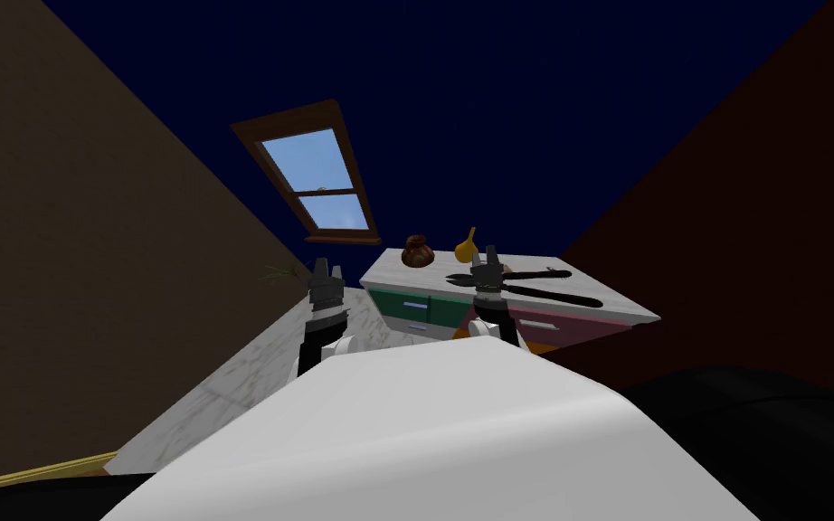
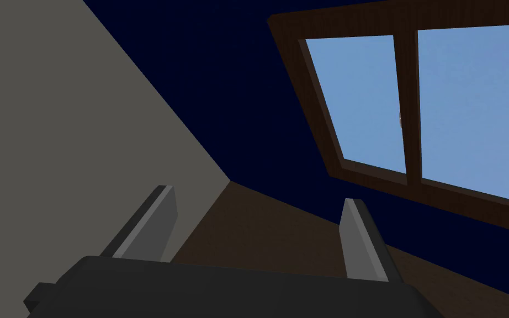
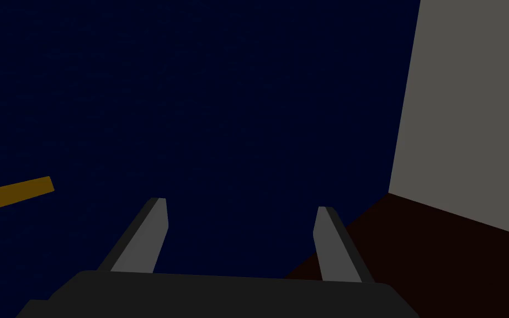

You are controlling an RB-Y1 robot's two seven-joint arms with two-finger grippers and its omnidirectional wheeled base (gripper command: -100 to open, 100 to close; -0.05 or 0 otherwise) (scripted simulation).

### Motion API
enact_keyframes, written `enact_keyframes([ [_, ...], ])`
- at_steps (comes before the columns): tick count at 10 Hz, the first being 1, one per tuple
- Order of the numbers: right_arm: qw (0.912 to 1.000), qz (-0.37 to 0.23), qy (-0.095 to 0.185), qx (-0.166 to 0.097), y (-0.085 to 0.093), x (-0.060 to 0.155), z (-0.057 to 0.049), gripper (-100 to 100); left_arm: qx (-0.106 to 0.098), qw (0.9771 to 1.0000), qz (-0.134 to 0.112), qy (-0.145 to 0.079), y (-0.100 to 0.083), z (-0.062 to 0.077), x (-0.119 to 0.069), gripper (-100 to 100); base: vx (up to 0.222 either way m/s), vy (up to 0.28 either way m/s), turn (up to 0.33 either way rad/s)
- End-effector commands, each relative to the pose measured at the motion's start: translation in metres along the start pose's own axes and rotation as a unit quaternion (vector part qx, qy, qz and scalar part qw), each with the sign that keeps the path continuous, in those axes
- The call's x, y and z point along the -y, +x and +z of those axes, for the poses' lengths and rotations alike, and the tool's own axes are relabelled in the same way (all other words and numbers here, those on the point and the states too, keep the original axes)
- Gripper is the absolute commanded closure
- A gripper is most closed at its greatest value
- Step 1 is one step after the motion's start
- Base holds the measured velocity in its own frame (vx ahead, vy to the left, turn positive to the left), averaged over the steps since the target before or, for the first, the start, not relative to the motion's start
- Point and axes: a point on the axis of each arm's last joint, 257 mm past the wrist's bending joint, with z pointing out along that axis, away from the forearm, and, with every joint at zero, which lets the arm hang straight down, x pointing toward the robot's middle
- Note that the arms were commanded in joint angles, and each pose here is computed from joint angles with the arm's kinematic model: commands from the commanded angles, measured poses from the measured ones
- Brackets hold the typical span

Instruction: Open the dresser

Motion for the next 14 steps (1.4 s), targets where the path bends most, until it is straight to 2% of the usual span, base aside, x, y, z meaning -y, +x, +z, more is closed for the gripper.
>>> enact_keyframes([
  [1,1.0,0.0,0.0,0.0,0.0,0.0,0.0,0,0.0,1.0,0.0,0.0,0.0,0.0,0.0,0,0.0,0.0,0.0],
  [9,1.0,0.0,0.0,0.0,0.0,0.0,0.0,0,0.0,1.0,0.0,0.0,0.0,0.0,0.0,0,0.0,0.0,0.0],
  [10,0.9997,-0.013,0.013,-0.018,0.005,0.009,-0.002,-100,0.0,1.0,0.0,0.0,0.0,0.0,0.0,0,-0.01,0.017,0.028],
  [12,0.9971,-0.041,0.044,-0.047,0.012,0.03,-0.008,-100,0.0,1.0,0.0,0.0,0.0,0.0,0.0,0,-0.046,0.042,0.057],
  [14,0.9896,-0.08,0.087,-0.081,0.019,0.061,-0.02,-100,0.0,1.0,0.0,0.0,0.0,0.0,0.0,0,-0.077,0.075,0.062],
])
